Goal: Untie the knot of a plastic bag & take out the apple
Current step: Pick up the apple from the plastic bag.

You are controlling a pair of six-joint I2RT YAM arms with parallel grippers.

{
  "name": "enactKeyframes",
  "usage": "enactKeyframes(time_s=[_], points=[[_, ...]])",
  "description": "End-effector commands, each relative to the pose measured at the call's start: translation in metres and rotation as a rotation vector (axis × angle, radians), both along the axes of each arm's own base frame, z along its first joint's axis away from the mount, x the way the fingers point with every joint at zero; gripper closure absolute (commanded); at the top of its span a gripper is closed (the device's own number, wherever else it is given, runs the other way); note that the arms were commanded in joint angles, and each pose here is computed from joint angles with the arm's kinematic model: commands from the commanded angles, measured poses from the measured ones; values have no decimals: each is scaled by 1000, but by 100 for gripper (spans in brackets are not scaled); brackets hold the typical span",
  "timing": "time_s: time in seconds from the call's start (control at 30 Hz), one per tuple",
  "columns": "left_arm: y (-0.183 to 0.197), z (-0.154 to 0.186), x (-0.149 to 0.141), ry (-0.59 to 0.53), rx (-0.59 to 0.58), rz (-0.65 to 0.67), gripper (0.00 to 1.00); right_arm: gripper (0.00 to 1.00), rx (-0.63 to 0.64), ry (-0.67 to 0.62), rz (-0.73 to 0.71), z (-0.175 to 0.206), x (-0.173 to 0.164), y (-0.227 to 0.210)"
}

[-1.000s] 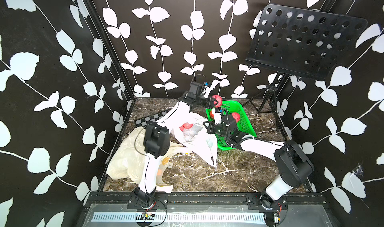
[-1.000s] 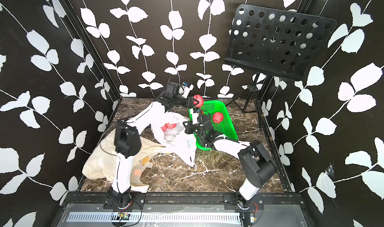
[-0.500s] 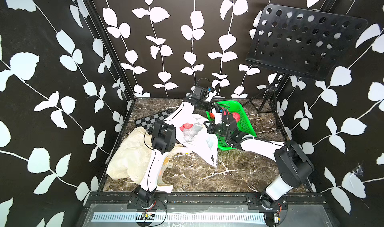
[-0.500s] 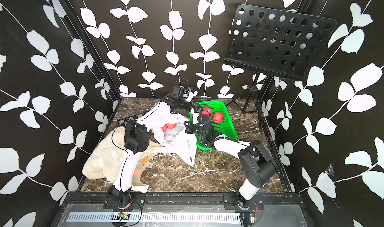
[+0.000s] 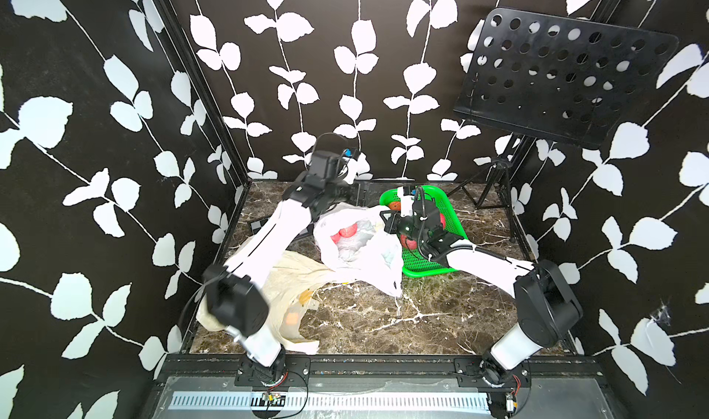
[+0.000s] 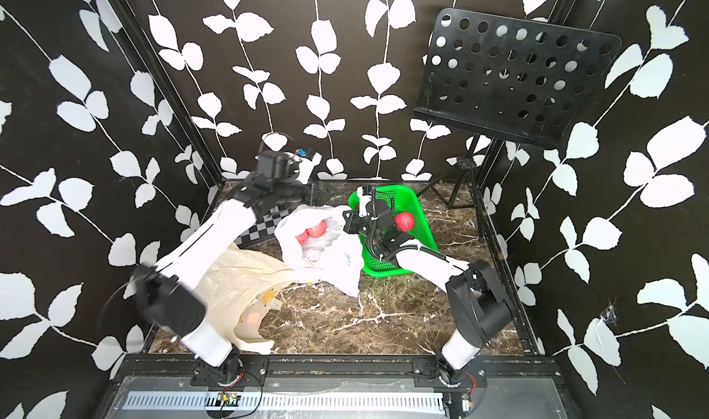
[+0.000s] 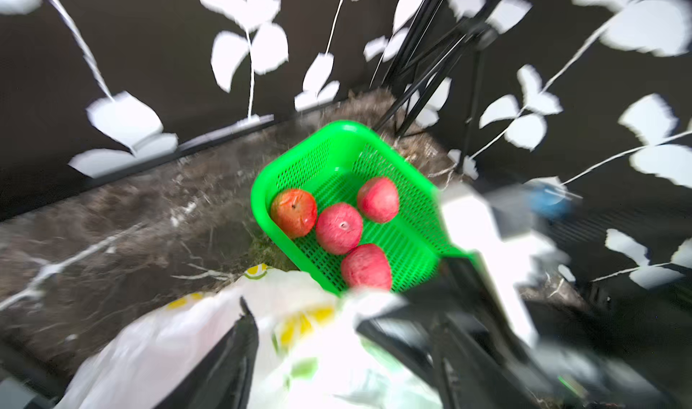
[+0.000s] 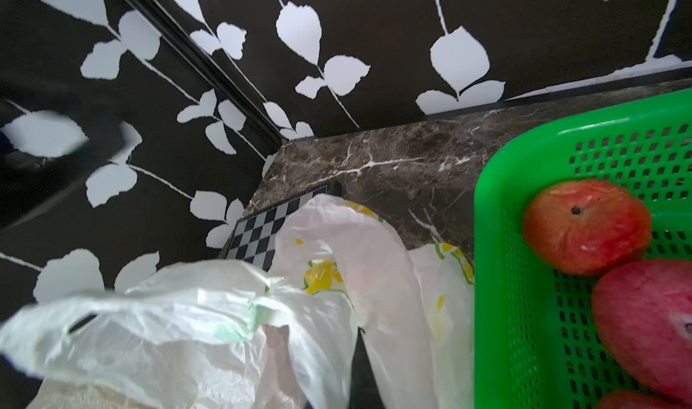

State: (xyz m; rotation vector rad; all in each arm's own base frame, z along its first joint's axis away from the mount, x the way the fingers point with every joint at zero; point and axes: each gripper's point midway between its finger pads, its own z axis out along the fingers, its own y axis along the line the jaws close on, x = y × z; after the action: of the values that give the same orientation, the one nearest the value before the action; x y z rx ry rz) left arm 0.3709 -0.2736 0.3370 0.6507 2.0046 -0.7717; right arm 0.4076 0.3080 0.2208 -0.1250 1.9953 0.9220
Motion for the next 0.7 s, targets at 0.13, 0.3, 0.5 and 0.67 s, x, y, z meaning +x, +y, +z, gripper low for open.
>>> enactKeyframes(time_s=[0.13, 0.3, 0.5, 0.67], points=[[15, -88, -54, 131, 212, 13, 35, 98, 113, -4, 0, 27, 21, 4], [25, -134, -40, 116, 400, 57, 38, 98, 116, -11, 12, 33, 21, 4], [38, -169, 2, 30, 563, 166, 40, 98, 100, -2, 16, 27, 20, 3], [36, -195, 29, -2, 656, 183, 38, 98, 97, -6, 19, 27, 20, 3]])
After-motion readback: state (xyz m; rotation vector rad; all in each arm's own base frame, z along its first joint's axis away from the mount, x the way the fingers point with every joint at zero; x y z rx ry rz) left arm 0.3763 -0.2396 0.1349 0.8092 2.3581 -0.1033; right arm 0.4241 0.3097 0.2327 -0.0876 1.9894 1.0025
